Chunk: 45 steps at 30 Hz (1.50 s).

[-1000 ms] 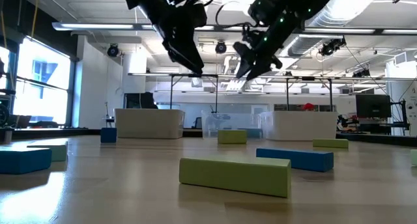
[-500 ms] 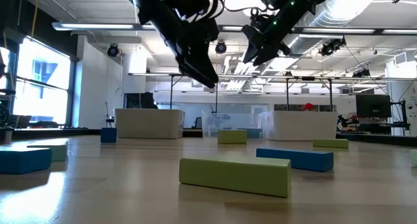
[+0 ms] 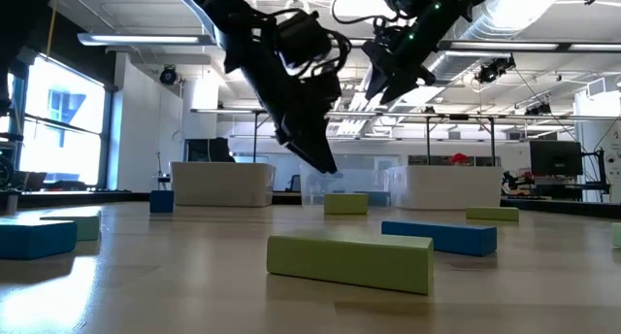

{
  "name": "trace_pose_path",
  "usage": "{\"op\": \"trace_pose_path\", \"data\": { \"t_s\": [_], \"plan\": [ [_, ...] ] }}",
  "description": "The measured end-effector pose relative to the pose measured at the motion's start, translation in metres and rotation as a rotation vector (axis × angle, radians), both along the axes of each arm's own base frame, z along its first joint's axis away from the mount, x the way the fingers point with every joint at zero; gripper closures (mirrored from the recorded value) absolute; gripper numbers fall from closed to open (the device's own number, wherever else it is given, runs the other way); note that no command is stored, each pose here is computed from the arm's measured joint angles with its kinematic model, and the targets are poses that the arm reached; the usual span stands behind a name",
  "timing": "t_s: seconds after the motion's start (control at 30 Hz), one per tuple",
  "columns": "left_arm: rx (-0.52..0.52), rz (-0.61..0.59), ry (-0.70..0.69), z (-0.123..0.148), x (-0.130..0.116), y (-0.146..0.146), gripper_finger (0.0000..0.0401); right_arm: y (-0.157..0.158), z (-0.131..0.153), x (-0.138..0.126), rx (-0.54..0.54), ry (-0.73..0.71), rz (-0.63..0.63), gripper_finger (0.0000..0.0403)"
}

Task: Sort & place blocks by color
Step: Put the green block into the white bin

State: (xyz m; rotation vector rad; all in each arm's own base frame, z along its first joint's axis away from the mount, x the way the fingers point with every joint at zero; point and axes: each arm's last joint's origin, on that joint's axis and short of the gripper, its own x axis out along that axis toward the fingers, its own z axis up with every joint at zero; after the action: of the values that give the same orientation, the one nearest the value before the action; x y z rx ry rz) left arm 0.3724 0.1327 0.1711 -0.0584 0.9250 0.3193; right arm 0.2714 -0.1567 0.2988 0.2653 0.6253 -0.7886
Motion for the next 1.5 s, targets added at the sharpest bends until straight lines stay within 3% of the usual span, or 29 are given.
{"op": "trace_pose_path", "data": {
  "t_s": [0.67,1.0,1.5],
  "plan": [
    [0.012,0.011,0.033,-0.039,0.008,0.014,0.0149,0.007,-0.001,0.003,0.008,0.002,0.011,0.0199],
    [-0.044,0.002,0.01,-0.04,0.004,0.026,0.0149,0.015,-0.001,0.007,0.016,-0.007,0.025,0.0199],
    [-0.04,-0.057,0.006,-0.039,0.004,0.027,0.0149,0.02,-0.001,0.01,0.014,-0.006,0.04,0.0199]
  ]
}}
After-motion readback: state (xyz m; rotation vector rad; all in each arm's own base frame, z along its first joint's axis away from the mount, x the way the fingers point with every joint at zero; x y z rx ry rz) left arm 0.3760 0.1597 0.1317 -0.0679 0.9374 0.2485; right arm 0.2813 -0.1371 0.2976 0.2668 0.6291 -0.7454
